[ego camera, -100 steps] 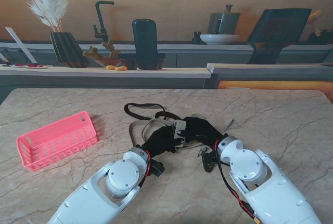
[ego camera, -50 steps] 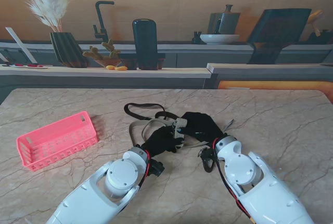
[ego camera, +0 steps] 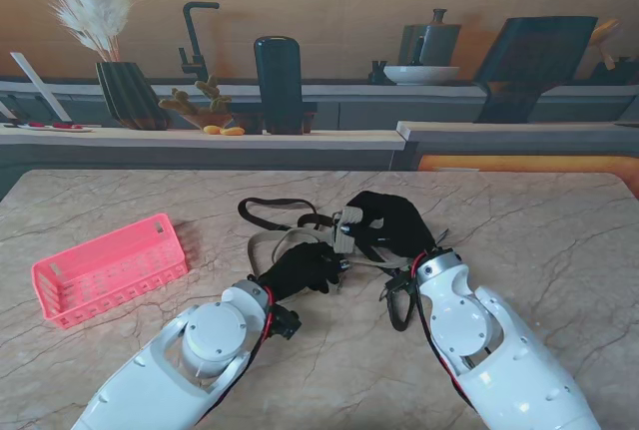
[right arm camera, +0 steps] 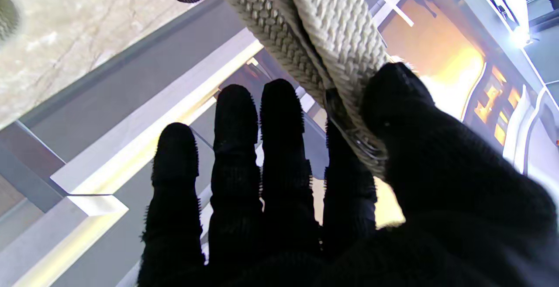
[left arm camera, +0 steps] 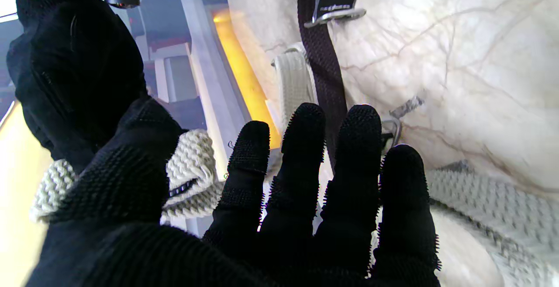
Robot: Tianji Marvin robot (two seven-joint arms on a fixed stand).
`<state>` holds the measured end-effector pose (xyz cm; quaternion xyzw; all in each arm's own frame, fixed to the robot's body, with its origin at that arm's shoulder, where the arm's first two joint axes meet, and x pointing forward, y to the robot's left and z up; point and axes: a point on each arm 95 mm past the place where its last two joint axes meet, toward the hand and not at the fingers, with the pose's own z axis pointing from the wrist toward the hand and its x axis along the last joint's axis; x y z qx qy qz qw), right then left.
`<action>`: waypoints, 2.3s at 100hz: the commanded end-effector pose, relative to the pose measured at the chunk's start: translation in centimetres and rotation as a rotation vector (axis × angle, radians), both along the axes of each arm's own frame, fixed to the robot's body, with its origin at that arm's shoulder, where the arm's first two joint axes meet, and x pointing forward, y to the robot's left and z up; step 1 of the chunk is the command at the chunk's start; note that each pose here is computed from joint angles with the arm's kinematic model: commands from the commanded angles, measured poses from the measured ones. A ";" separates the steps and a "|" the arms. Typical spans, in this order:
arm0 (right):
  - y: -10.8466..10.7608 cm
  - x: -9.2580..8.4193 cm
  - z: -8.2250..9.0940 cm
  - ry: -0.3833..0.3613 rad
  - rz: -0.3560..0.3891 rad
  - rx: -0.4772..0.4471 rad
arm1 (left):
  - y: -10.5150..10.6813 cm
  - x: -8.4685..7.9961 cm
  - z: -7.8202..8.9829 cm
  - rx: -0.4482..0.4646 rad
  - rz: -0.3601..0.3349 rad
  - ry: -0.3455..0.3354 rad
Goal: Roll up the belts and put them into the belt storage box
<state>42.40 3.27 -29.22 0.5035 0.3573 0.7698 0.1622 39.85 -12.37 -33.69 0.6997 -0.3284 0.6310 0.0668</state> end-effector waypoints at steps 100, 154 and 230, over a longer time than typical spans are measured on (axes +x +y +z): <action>2.5 0.0 1.4 0.004 0.108 0.057 | -2.3 1.0 0.2 -0.284 0.070 -0.082; 1.2 0.0 0.3 0.034 0.052 0.021 | -1.9 0.4 0.6 -0.193 0.118 -0.069; 0.0 -0.1 2.1 -0.250 0.192 -0.691 | -1.0 1.2 1.3 0.338 0.031 -0.152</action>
